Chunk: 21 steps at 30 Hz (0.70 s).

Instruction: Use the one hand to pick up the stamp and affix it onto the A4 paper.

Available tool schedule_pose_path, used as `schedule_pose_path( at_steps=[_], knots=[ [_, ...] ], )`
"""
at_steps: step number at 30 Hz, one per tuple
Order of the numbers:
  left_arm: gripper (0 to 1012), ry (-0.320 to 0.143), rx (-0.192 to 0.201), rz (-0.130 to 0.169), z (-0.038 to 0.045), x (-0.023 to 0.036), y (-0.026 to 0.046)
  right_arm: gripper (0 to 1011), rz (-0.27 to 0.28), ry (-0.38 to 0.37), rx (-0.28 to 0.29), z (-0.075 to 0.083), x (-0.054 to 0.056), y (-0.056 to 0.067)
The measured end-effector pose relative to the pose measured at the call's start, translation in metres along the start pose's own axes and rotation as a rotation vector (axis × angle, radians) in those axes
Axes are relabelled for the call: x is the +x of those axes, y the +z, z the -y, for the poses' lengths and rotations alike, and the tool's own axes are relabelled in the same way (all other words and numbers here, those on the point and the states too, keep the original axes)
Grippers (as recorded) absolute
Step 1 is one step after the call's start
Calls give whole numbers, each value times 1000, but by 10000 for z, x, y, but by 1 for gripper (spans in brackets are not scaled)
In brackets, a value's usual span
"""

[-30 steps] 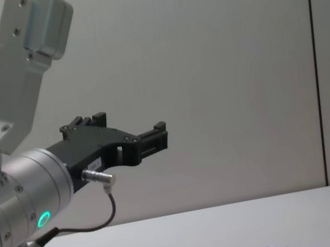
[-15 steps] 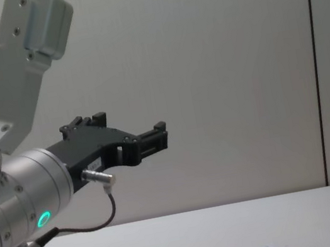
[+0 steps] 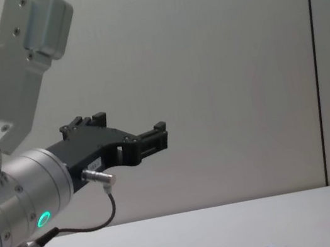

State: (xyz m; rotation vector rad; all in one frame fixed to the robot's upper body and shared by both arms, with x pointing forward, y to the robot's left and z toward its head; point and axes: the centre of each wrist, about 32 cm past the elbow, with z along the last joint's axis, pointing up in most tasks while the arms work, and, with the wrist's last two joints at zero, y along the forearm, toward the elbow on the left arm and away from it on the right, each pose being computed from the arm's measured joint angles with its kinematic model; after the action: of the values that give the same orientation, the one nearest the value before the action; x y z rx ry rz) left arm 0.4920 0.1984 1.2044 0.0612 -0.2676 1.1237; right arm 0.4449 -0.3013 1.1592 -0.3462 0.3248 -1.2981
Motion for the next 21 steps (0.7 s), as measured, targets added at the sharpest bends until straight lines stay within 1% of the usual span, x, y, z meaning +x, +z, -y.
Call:
schedule_pose_path(
  at_steps=[1,2,4,5,6,8,9,11,12,13,15,16,18,20,21],
  knots=[
    [1001,0,0,0,0,0,0,807,1,1,-2,-3,-1,-4],
    [1001,0,0,0,0,0,0,755,2,4,-6,-9,-1,-12],
    [1001,0,0,0,0,0,0,690,6,6,-12,-17,-1,-19],
    [1001,0,0,0,0,0,0,690,6,7,-13,-20,-2,-22],
    [1001,0,0,0,0,0,0,629,8,8,-15,-22,-3,-26],
    [1001,0,0,0,0,0,0,591,11,10,-19,-29,-5,-32],
    [1001,0,0,0,0,0,0,534,13,10,-20,-30,-5,-34],
    [1001,0,0,0,0,0,0,493,15,11,-23,-34,-7,-38],
    [1001,0,0,0,0,0,0,430,18,11,-25,-36,-9,-42],
    [1001,0,0,0,0,0,0,418,21,11,-26,-37,-10,-44],
    [1001,0,0,0,0,0,0,330,23,10,-28,-38,-10,-46],
    [1001,0,0,0,0,0,0,330,24,10,-28,-38,-11,-47],
    [1001,0,0,0,0,0,0,254,27,9,-30,-39,-13,-50],
    [1001,0,0,0,0,0,0,216,29,8,-32,-38,-14,-52],
    [1001,0,0,0,0,0,0,216,31,6,-34,-38,-15,-55]
  ],
)
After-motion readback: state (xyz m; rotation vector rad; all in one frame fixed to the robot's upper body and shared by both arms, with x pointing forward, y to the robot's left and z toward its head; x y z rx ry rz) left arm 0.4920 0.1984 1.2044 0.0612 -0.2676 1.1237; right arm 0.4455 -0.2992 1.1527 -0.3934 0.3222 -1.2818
